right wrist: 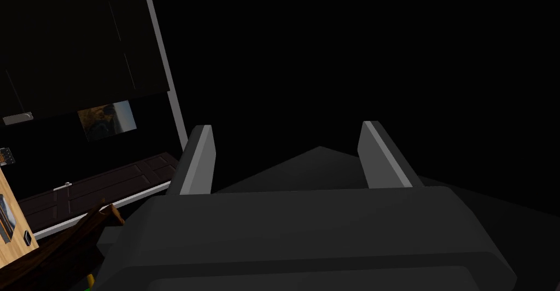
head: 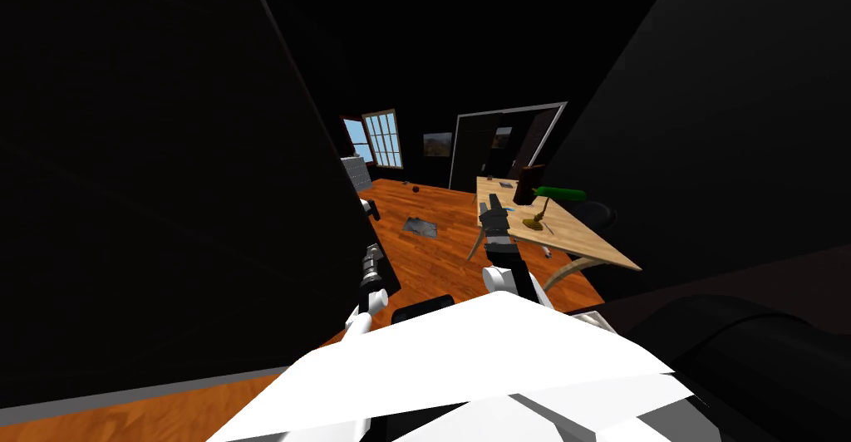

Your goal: Push the door open

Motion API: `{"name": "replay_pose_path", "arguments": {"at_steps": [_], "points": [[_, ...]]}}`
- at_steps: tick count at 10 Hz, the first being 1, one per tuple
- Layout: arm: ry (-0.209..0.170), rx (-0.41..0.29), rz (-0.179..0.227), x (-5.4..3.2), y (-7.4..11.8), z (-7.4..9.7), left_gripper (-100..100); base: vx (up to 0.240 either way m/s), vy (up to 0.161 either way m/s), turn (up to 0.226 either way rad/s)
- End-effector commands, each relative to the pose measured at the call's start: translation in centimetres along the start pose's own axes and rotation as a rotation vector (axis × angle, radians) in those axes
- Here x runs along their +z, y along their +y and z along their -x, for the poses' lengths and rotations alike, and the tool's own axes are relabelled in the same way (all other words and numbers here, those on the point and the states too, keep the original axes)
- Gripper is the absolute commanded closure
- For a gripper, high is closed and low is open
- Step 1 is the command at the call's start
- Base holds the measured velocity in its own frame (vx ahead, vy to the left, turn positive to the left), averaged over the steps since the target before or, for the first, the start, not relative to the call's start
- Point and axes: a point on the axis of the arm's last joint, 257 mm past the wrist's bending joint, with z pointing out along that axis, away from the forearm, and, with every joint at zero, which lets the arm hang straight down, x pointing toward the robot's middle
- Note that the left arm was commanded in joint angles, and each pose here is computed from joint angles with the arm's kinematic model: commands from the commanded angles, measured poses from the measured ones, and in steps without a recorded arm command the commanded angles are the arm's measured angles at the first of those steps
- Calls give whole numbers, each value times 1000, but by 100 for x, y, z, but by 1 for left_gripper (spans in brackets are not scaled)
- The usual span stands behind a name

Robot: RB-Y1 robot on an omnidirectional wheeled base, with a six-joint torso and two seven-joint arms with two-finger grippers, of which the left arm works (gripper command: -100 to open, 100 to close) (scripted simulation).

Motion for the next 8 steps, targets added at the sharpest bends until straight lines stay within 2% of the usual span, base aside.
{"name": "replay_pose_path", "arguments": {"at_steps": [1, 3, 4, 5, 6, 8], "points": [[1, -1, 0, -3, -1, -7, 100, -14, -3, -1], [1, -1, 0, -3, -1, -7, 100, -4, -2, 0], [-30, 15, 1, 23, 7, 203, 100, 99, -17, 51], [-30, 15, 1, 23, 7, 203, 100, 141, -34, 58], [-34, 36, 1, 39, 20, 285, -100, -78, -71, 65], [-35, 39, -4, 53, -2, 283, -100, -204, -79, 27]]}}
